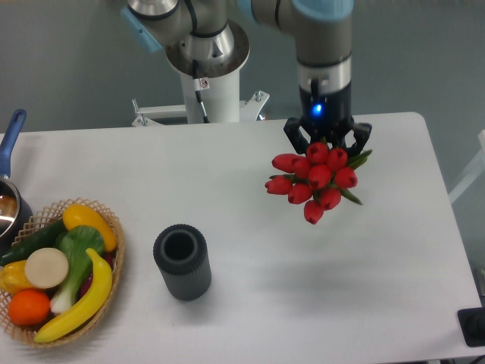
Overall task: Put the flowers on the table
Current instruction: 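Lower the held tulips onto the table surface, then open the gripper to release the tulip stems and lift away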
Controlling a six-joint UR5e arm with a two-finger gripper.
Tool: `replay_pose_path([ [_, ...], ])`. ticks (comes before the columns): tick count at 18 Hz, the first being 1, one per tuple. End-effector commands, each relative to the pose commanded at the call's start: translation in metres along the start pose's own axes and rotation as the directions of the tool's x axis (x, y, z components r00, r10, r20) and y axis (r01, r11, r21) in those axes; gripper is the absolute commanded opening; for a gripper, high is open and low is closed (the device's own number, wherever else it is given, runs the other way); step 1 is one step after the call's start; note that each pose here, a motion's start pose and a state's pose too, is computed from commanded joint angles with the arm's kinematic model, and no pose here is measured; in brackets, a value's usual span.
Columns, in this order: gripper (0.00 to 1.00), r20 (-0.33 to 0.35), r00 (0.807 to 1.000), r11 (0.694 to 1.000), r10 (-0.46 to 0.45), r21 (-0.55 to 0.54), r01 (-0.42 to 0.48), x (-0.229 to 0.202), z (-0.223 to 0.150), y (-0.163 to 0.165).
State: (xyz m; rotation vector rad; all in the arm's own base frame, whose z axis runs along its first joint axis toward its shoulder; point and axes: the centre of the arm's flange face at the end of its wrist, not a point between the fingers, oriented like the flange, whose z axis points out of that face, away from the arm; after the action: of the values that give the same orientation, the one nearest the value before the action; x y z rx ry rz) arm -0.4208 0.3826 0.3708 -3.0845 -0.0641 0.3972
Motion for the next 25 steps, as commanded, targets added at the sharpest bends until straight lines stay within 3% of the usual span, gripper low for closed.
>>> replay_pose_path([
  [8, 0.45, -0.07, 0.997, 0.992, 0.033, -0.12, -0.041, 0.004, 0.078, -0.015],
  [16, 0.47, -0.1, 0.995, 0.989, 0.031, -0.14, -0.044, 0.001, 0.105, -0.021],
  [17, 0.61, -0.101, 0.994, 0.989, 0.034, -0.141, -0.048, 0.001, 0.107, -0.021],
  [18, 0.87, -0.101, 0.994, 0.989, 0.04, -0.139, -0.054, 0.0, 0.107, -0.021],
  [20, 1.0, -0.075, 0.996, 0.991, 0.038, -0.124, -0.047, -0.005, 0.104, -0.024],
  [25, 1.0, -0.037, 0.999, 0.995, 0.021, -0.092, -0.025, -0.019, 0.092, -0.024],
])
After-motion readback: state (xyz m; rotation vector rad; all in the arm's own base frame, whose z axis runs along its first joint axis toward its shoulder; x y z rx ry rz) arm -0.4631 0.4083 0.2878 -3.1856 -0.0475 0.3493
